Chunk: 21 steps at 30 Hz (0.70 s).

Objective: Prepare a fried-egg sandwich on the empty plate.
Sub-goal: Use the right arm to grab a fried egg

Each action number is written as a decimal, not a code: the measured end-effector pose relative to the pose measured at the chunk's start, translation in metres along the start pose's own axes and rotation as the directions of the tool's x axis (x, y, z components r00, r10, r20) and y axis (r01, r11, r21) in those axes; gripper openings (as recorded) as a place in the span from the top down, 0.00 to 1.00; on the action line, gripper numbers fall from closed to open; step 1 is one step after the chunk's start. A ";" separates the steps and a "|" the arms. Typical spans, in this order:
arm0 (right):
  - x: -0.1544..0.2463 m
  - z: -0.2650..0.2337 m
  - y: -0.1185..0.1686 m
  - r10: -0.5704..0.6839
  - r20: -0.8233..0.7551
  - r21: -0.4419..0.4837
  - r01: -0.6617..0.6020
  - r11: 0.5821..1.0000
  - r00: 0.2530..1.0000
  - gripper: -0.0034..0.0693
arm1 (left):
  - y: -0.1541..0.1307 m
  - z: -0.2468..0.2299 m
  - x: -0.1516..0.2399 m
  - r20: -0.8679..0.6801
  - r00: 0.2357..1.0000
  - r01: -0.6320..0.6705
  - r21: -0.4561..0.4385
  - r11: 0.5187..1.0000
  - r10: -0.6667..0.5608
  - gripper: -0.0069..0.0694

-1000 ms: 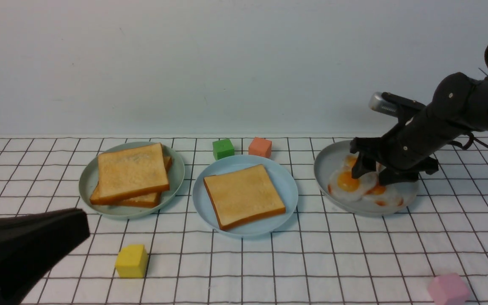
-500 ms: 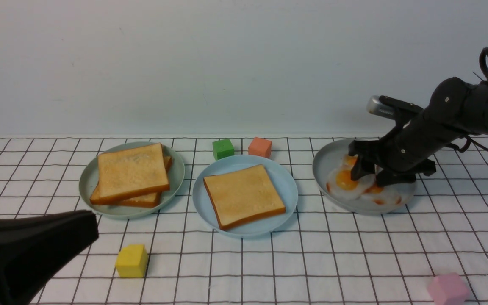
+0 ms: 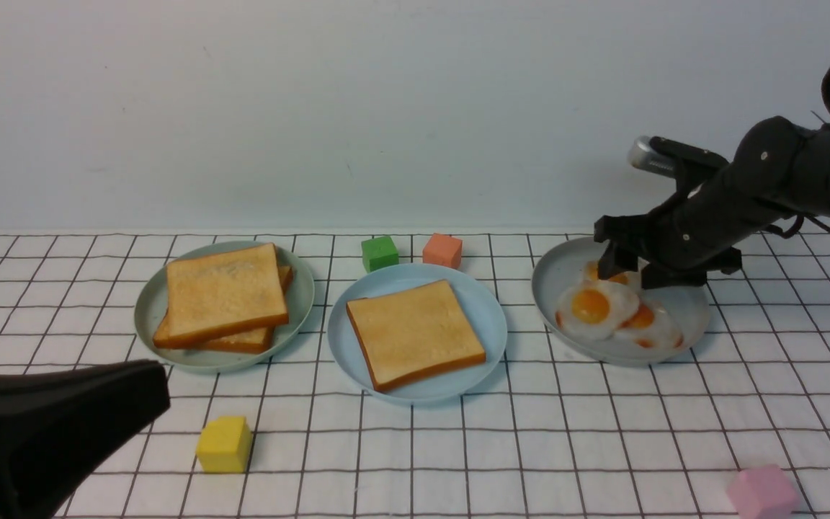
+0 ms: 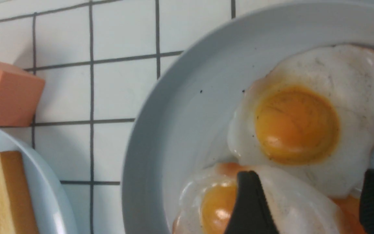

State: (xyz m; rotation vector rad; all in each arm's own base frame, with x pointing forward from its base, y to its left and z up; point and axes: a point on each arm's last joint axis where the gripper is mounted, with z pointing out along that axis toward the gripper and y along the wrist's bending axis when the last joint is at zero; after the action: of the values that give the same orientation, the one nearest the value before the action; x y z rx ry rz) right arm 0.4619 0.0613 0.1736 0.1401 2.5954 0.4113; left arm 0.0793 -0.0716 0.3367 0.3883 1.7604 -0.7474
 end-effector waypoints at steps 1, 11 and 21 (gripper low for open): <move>0.000 0.001 0.000 0.002 -0.002 0.000 -0.002 1.000 1.000 0.32 | 0.000 0.000 0.000 0.000 1.000 0.000 0.000 1.000 0.000 0.93; 0.005 0.013 -0.004 0.009 -0.024 0.006 -0.009 1.000 1.000 0.33 | 0.000 0.000 0.000 0.000 1.000 0.000 0.000 1.000 0.000 0.93; 0.004 0.011 -0.004 0.009 -0.029 0.002 -0.009 1.000 1.000 0.61 | 0.000 0.000 0.000 0.000 1.000 0.000 0.000 1.000 0.000 0.93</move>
State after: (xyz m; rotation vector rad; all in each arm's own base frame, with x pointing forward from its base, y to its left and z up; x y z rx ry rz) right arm 0.4636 0.0612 0.1616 0.1477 2.6244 0.4174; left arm 0.0793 -0.0716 0.3367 0.3881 1.7605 -0.7477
